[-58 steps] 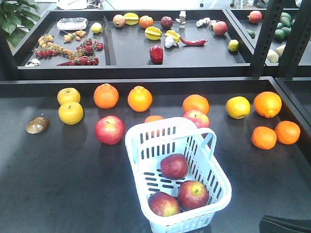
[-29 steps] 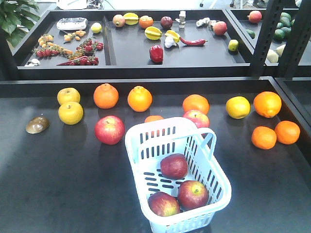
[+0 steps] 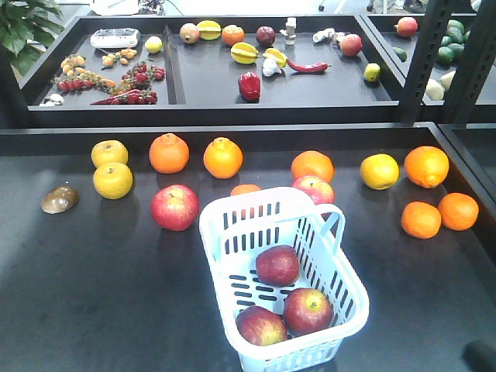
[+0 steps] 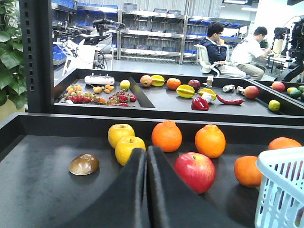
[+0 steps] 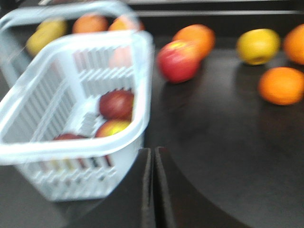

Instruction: Pick three apples into basket with both arms

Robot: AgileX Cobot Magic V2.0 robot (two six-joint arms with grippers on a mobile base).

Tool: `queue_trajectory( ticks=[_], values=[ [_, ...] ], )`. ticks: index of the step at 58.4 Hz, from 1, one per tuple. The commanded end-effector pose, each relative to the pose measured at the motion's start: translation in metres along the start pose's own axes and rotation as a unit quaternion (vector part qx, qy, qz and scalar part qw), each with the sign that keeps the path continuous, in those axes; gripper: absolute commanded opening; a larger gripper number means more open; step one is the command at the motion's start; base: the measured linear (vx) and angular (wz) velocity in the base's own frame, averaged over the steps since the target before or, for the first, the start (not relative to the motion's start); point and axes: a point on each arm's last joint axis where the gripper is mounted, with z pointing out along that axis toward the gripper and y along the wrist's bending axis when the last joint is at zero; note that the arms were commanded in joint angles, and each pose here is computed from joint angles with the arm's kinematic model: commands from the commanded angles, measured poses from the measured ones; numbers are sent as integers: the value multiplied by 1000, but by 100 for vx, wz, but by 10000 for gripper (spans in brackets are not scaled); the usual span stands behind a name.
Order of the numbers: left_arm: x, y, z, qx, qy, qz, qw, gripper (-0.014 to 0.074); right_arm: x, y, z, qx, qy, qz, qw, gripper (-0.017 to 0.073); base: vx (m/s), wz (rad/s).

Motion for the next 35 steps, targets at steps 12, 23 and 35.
queue_trajectory(
  ticks=[12,23,35],
  values=[
    [-16,0,-3,-3,-58,-6,998,-6,20,-10,2,42,-75,96,992,-5,0,0],
    [-16,0,-3,-3,-58,-6,998,-6,18,-11,1,47,-88,80,992,-5,0,0],
    [-16,0,-3,-3,-58,-6,998,-6,6,-11,-2,53,-152,19,987,-5,0,0]
  ],
)
